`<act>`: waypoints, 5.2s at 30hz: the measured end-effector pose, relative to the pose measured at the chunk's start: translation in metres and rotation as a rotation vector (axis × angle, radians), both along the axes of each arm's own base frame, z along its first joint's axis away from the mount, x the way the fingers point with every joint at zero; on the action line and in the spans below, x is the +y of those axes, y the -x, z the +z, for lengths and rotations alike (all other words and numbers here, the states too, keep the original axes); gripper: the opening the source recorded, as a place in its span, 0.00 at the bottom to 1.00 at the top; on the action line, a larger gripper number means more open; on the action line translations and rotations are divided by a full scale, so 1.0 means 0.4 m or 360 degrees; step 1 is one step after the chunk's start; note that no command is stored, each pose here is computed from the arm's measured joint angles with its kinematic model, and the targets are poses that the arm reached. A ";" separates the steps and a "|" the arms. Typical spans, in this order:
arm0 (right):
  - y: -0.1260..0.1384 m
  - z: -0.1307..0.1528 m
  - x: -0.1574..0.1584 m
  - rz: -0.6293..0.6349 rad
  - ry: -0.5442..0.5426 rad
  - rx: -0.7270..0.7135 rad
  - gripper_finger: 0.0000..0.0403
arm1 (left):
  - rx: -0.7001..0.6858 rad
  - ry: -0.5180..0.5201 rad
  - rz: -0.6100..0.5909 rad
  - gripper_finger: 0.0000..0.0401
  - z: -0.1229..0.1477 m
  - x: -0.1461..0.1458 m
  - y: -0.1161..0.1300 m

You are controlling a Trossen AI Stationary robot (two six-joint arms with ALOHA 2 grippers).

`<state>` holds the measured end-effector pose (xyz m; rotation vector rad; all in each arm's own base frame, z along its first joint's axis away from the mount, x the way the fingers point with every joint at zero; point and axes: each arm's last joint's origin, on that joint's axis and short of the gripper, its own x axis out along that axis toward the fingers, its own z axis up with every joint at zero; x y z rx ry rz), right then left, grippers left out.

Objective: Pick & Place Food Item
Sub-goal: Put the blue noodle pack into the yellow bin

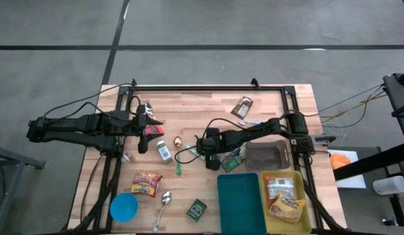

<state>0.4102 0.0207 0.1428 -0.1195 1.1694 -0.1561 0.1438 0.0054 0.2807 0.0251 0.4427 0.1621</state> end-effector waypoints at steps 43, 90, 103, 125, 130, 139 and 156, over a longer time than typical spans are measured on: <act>0.031 0.037 -0.005 -0.0116 0.0192 0.0051 0.03 | 0.0000 0.0000 0.0000 0.55 0.000 0.000 0.000; 0.342 0.409 0.209 0.0281 0.1194 -0.0071 0.03 | 0.0025 0.0000 -0.0001 0.55 -0.004 0.000 0.002; 0.540 0.533 0.295 0.0349 0.0682 -0.0530 0.03 | 0.0027 0.0000 0.0001 0.55 -0.004 0.000 0.002; 0.723 0.645 0.412 -0.0109 -0.0655 -0.0395 0.03 | 0.0027 0.0001 0.0000 0.55 -0.004 0.000 0.002; 0.743 0.601 0.454 -0.0255 -0.0610 -0.0244 0.03 | 0.0027 0.0000 0.0001 0.55 -0.004 0.000 0.002; 0.754 0.527 0.484 -0.0574 -0.0430 -0.0023 0.03 | 0.0037 0.0000 0.0000 0.55 -0.005 0.000 0.002; 0.776 0.376 0.465 -0.0768 -0.0159 0.0295 0.03 | 0.0059 0.0000 0.0000 0.55 -0.008 0.000 0.004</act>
